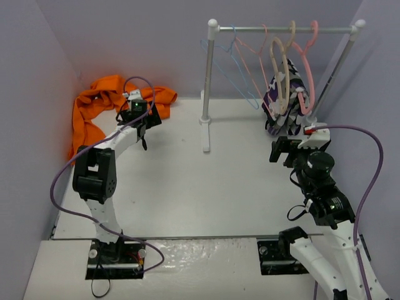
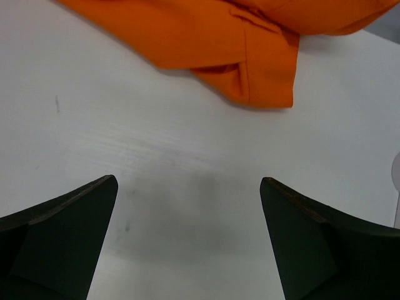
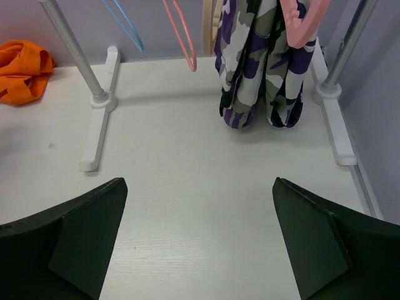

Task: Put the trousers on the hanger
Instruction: Flatten out the trousers at the center of the board.

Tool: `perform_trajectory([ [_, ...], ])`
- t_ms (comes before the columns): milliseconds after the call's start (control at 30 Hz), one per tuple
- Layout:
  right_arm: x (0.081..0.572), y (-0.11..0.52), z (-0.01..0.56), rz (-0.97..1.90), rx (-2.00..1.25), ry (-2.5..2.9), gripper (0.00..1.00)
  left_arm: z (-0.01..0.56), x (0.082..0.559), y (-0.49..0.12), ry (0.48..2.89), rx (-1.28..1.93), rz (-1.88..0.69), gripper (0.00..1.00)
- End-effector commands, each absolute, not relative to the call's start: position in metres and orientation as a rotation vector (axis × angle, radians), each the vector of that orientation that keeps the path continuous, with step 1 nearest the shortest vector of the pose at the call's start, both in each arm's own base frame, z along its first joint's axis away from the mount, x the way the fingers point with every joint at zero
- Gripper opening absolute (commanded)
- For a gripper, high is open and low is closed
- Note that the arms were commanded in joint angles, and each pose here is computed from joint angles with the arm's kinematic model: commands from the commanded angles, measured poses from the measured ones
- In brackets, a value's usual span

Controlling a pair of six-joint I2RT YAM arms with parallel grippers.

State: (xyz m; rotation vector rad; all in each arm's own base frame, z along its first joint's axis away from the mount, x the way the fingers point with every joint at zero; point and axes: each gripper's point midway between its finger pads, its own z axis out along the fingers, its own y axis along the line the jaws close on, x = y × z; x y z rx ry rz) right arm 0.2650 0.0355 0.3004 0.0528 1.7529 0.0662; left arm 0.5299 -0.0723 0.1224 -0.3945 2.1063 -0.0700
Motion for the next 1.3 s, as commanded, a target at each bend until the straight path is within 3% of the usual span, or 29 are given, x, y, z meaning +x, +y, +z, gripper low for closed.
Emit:
perform_trajectory([
  [0, 0.281, 0.037, 0.318, 0.064, 0.082, 1.705, 1.0, 0.168, 0.6, -0.085, 1.882, -0.475, -0.172, 0.97],
  [267, 0.291, 0.032, 0.298, 0.012, 0.11, 1.764, 1.0, 0.136, 0.647, -0.107, 1.864, -0.516, -0.271, 0.97],
  [567, 0.293, 0.03, 0.288, -0.008, 0.119, 1.784, 1.0, 0.104, 0.659, -0.117, 1.906, -0.495, -0.233, 0.95],
  [633, 0.293, 0.03, 0.287, -0.011, 0.119, 1.787, 1.0, 0.099, 0.659, -0.12, 1.917, -0.474, -0.219, 0.85],
  [733, 0.294, 0.032, 0.285, -0.004, 0.116, 1.794, 1.0, 0.088, 0.66, -0.12, 1.94, -0.446, -0.182, 0.48],
  [900, 0.294, 0.036, 0.282, 0.016, 0.098, 1.802, 1.0, 0.091, 0.663, -0.118, 1.95, -0.399, -0.138, 0.0],
  [1033, 0.296, 0.043, 0.287, 0.039, 0.043, 1.805, 1.0, 0.127, 0.65, -0.119, 1.946, -0.341, -0.126, 0.0],
  [1267, 0.301, 0.069, 0.297, 0.164, -0.038, 1.823, 1.0, 0.294, 0.551, -0.138, 1.924, -0.11, -0.058, 0.0],
])
